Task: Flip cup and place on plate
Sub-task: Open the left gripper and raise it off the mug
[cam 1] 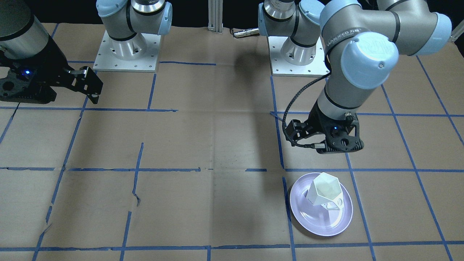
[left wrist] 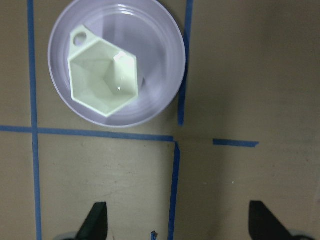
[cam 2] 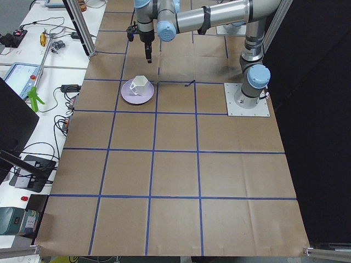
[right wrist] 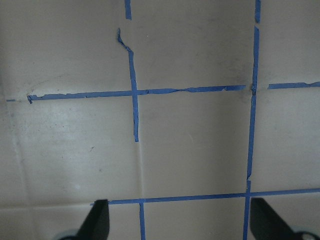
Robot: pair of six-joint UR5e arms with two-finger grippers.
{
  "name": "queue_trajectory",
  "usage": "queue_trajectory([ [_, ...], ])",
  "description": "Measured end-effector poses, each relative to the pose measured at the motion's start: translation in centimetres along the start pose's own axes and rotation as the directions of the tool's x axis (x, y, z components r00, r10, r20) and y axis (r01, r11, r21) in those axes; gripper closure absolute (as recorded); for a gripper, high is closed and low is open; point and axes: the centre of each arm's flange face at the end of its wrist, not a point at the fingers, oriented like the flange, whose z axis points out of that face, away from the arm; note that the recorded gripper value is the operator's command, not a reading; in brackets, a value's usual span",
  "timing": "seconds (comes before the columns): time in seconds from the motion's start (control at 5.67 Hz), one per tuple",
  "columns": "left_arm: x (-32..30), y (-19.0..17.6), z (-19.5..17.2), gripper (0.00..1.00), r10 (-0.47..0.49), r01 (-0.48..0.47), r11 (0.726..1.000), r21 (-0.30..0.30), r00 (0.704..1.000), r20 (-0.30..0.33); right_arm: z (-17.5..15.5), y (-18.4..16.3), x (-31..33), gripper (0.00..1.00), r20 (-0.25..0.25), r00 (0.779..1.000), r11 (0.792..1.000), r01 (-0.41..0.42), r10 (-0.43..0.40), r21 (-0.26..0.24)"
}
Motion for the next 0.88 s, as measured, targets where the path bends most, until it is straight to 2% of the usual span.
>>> queue_trajectory([
  [0.35, 1.0, 5.7, -5.1, 0.0, 0.003, -0.003, 1.0, -0.019, 1.0, 0.002, 0.0, 0.0, 0.0, 0.0, 0.0, 1.0, 1.0, 0.0, 0.0, 0.0],
  [0.88, 0.6, 7.5, -6.8, 0.0, 0.002, -0.002, 1.0, -0.023, 1.0, 0.0, 0.0, 0.0, 0.0, 0.0, 0.0, 1.0, 1.0, 0.0, 0.0, 0.0],
])
